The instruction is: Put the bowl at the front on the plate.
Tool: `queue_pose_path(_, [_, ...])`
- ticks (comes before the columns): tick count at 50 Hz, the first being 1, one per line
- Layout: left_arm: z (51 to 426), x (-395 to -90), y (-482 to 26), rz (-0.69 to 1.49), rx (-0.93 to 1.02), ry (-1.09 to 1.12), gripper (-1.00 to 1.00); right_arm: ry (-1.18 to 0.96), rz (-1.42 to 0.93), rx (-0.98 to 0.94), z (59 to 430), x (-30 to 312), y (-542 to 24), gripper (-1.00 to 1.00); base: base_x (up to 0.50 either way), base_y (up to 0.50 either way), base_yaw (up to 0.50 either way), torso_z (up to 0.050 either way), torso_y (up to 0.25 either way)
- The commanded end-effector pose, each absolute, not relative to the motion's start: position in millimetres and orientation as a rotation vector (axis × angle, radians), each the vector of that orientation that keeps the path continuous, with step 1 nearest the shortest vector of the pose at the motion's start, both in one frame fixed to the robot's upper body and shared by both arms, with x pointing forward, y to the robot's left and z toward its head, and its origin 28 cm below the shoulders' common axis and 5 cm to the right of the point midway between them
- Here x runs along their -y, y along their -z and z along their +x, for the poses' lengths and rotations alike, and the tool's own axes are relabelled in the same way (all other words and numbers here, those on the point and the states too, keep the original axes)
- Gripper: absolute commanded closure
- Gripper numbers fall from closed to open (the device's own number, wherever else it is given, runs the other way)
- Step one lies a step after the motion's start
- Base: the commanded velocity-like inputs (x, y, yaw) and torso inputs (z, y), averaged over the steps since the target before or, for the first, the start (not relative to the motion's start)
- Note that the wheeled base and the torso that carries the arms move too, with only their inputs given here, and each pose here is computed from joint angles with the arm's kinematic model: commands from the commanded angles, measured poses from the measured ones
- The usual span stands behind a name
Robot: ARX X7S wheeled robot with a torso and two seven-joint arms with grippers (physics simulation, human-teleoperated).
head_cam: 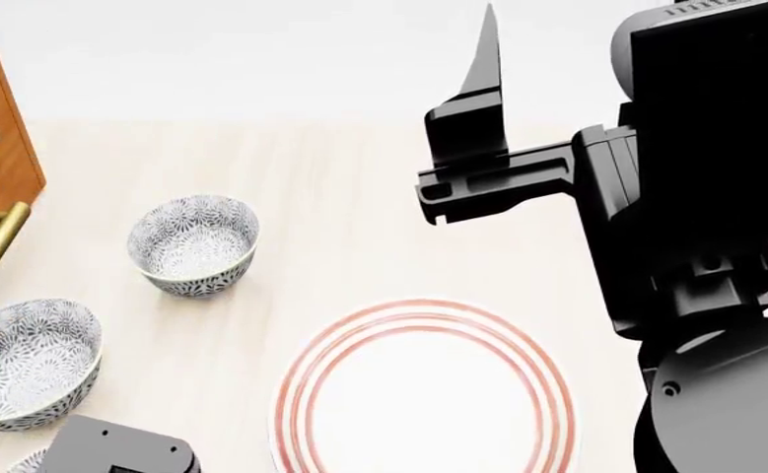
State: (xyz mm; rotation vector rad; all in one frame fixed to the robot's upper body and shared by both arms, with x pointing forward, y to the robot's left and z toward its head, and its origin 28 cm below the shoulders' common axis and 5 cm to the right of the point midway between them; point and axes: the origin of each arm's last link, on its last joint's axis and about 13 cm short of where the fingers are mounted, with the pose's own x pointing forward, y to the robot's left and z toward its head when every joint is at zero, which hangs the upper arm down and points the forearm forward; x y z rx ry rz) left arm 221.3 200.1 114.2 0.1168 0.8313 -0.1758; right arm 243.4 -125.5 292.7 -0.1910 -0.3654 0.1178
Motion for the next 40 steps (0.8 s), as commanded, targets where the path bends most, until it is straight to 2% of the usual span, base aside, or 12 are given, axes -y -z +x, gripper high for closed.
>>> queue_pose_path(1, [223, -201, -116, 0.131, -0.727, 0.152, 1.00, -0.121, -0.193, 0.371, 243, 125, -293, -1.00, 0.00, 0.00, 0.00, 0.000, 0.000])
queue_pose_path(40, [232, -199, -143, 0.178, -0.406, 0.178, 1.00, -0.129, -0.191, 0.383, 244, 125, -292, -1.00, 0.00, 0.00, 0.00, 0.000, 0.000])
